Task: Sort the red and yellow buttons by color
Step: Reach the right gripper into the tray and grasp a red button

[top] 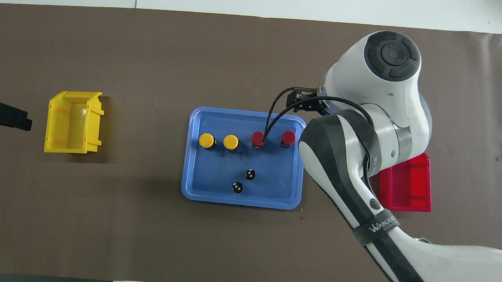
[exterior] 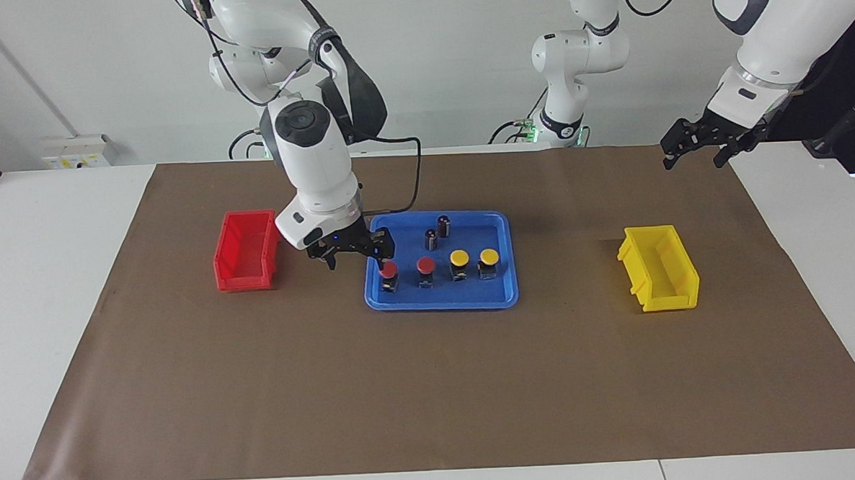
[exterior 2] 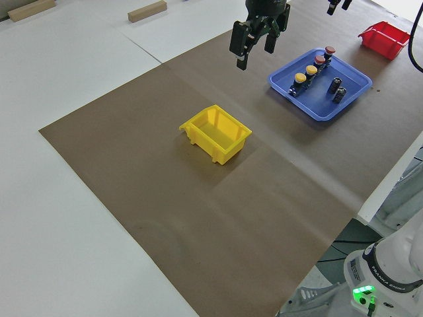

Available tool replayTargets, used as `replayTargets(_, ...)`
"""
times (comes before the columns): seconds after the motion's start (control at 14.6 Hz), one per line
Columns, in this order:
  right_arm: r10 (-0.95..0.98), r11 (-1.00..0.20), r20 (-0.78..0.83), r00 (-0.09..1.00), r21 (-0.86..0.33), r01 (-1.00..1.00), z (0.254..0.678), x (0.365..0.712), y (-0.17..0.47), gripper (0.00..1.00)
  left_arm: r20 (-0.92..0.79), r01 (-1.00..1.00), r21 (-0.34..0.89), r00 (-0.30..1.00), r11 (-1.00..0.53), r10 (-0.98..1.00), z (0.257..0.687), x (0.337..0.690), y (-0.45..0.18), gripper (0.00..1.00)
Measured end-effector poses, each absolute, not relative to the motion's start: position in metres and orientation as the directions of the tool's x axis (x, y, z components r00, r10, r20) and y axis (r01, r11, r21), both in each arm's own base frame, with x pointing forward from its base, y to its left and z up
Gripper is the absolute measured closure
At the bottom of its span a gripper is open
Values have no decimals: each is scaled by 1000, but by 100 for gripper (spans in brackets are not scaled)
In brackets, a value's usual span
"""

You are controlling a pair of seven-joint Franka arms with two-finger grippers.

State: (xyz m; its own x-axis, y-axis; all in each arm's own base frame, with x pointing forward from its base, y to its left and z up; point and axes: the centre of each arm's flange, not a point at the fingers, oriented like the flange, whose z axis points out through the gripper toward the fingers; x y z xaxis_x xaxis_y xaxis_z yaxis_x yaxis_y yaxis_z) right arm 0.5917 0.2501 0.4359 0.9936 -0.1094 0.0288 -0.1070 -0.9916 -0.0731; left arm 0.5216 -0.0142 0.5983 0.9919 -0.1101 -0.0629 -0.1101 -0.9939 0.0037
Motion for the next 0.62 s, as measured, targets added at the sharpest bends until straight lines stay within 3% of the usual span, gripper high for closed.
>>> replayTargets(0.62, -47, -998, -15, 999, -50, -47, 362, 559, 289, 0, -71, -107, 5, 992, -994, -107, 595, 519, -13, 0)
